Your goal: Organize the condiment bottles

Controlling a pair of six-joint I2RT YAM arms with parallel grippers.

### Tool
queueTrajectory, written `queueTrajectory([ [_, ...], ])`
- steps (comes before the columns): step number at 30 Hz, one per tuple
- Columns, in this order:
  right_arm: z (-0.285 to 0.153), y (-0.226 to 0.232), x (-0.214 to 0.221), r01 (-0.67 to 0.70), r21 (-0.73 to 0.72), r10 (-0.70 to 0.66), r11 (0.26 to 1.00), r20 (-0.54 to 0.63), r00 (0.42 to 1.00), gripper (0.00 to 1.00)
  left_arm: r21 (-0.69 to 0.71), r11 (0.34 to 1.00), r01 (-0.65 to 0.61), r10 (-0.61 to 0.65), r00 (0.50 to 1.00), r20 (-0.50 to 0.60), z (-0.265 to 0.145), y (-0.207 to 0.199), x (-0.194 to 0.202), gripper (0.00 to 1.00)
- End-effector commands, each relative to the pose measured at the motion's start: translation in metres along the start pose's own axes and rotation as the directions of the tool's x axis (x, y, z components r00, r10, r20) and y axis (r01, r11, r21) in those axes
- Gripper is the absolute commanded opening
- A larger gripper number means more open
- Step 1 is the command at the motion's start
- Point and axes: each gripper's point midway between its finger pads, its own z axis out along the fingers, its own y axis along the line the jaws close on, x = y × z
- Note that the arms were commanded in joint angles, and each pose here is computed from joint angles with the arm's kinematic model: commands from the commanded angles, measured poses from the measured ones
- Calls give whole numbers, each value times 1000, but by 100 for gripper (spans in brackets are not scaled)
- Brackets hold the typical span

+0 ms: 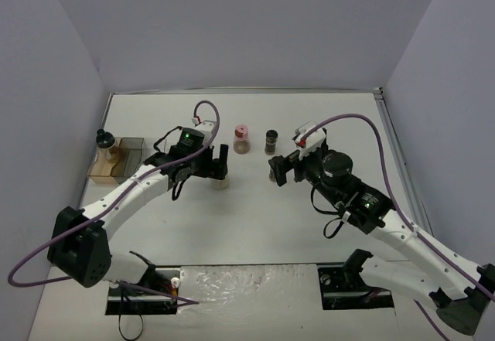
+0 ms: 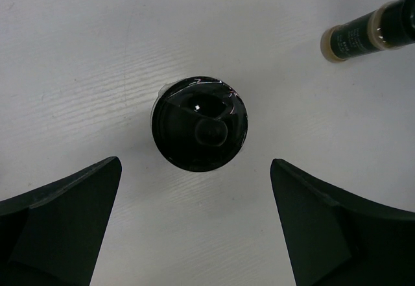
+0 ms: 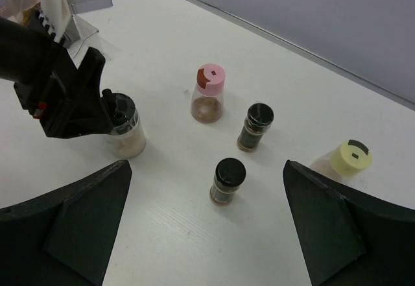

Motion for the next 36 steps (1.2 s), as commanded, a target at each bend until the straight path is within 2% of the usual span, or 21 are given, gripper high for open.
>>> queueTrajectory([
  [1,-8,-16,6,-28,87,28,996,-2,1000,100,-14,1000,-6,8,994,112,8,-17,-43,97],
  [8,-6,-17,13,-23,94,26,995,-22,999,100,-91,996,6,1,997,72,34,-8,-33,97],
  [11,-4,-16,16,-21,91,24,996,-31,999,100,-99,995,9,-2,998,70,37,-7,-30,94],
  [15,-3,-15,19,-22,90,26,996,-39,999,100,-105,994,10,-2,997,80,37,-8,-31,76],
  [22,-4,-14,17,-27,84,29,996,-33,999,100,-125,992,9,3,995,96,29,-5,-33,29],
  [25,-5,-14,16,-28,81,31,996,-28,999,100,-148,989,6,9,995,97,13,1,-35,8],
  [26,-6,-14,15,-29,79,31,996,-24,999,100,-171,985,5,12,995,102,5,6,-38,4],
  [29,-8,-14,10,-35,77,35,996,-9,999,100,-250,967,36,-5,992,124,-24,31,-51,0],
  [33,-12,-13,5,-46,68,45,997,10,999,100,-373,912,170,-107,977,183,-68,92,-61,0],
  [36,-15,-12,0,-53,56,52,997,25,998,100,-481,830,283,-164,947,274,-110,148,-69,0],
])
